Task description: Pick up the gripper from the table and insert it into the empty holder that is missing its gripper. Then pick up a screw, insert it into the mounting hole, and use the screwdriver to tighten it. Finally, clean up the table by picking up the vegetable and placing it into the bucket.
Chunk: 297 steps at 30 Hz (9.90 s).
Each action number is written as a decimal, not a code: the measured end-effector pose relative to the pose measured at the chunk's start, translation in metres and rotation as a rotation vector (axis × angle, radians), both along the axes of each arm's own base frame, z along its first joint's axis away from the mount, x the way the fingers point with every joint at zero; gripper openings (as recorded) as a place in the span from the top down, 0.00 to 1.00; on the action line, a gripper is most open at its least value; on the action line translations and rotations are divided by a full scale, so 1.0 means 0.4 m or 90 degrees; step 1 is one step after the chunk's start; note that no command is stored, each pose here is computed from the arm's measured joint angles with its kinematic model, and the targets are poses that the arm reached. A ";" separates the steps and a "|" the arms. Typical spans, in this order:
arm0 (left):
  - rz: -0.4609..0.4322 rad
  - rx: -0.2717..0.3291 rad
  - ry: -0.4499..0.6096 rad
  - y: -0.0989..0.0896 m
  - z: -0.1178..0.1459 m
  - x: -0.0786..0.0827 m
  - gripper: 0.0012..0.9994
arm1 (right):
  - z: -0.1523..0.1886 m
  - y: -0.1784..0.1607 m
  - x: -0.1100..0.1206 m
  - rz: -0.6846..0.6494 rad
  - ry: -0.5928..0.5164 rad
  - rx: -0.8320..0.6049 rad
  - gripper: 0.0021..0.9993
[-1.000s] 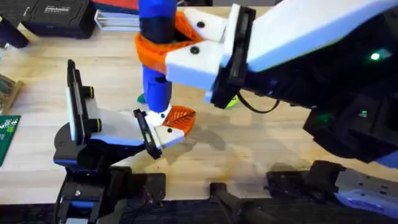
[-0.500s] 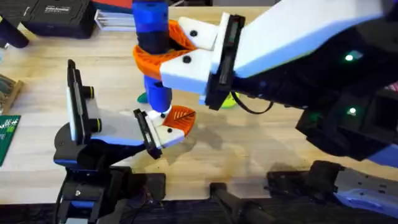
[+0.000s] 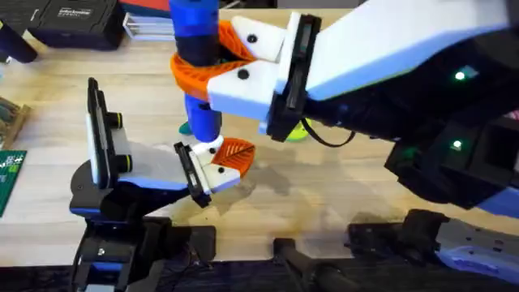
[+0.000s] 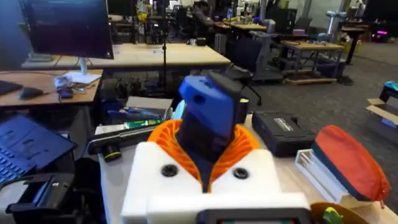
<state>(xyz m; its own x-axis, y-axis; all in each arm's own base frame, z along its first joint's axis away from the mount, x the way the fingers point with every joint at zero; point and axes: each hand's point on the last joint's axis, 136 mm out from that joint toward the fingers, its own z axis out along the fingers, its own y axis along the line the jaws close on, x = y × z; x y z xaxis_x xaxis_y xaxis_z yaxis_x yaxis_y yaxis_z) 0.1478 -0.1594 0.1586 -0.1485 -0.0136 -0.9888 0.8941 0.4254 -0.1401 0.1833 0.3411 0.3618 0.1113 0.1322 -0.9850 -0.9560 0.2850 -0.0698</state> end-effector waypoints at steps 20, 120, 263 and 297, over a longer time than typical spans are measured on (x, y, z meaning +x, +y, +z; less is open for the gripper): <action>0.000 0.000 0.000 0.000 0.000 0.000 0.99 | -0.011 -0.004 -0.003 0.000 0.011 -0.013 0.97; 0.000 0.000 0.000 0.000 0.000 0.000 0.99 | -0.496 -0.608 0.461 -0.488 -0.073 -0.748 0.97; 0.443 0.184 0.411 0.189 0.055 0.761 0.97 | -0.353 -0.512 0.468 -0.442 0.278 -0.433 0.01; 0.354 0.283 0.355 0.205 0.301 0.290 0.01 | -0.282 -0.537 0.368 -0.456 0.406 -0.406 0.01</action>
